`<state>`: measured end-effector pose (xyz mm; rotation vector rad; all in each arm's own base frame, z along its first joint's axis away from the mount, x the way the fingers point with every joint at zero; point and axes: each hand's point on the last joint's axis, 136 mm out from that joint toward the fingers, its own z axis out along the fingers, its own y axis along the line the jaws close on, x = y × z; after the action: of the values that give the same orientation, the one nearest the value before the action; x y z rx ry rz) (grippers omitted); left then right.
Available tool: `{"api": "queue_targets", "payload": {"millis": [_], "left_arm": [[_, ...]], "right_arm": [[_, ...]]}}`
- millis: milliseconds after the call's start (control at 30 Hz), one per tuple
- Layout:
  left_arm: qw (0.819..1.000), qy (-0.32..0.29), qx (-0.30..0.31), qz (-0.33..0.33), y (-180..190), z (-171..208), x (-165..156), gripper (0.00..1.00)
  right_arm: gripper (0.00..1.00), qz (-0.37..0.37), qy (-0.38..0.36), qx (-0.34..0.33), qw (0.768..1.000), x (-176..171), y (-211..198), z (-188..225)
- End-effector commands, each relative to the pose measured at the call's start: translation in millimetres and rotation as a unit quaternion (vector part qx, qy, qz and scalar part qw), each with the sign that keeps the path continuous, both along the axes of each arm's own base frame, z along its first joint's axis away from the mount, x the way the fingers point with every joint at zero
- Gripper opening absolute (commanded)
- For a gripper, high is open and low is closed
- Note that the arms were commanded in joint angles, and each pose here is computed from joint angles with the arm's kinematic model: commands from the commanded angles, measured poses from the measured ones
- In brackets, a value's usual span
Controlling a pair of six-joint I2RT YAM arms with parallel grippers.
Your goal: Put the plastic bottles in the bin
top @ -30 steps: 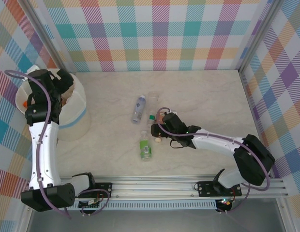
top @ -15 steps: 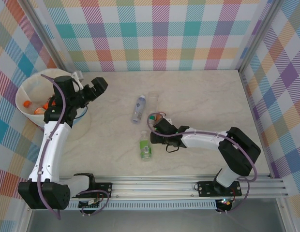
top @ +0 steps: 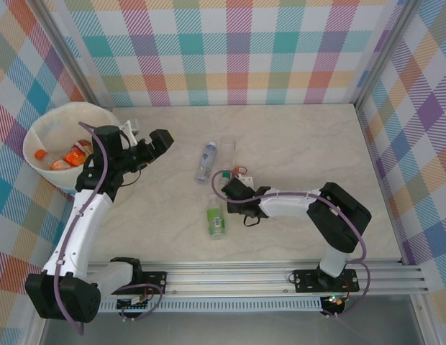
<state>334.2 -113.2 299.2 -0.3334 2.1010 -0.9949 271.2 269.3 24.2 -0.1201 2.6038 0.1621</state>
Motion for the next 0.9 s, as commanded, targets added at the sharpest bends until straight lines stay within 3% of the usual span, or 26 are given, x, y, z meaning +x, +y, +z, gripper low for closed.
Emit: {"api": "queue_targets", "payload": {"millis": [0,433,667,867], "left_arm": [[0.999,-0.018,-0.016,-0.022,-13.4,5.1,-1.8,1.00],[0.999,0.005,-0.008,-0.050,-36.2,-10.9,0.7,1.00],[0.998,-0.008,-0.010,-0.057,-46.9,-8.3,5.0,1.00],[0.997,-0.006,-0.014,-0.079,-61.4,-12.3,5.0,1.00]], "right_arm": [[0.61,-0.008,-0.016,0.002,1.000,4.9,1.9,2.8],[0.47,0.023,-0.021,-0.008,0.999,1.1,-0.6,-6.7],[0.23,0.050,-0.094,0.051,0.993,8.9,9.8,41.8],[0.21,0.126,-0.170,0.128,0.969,4.2,28.8,93.2]]}}
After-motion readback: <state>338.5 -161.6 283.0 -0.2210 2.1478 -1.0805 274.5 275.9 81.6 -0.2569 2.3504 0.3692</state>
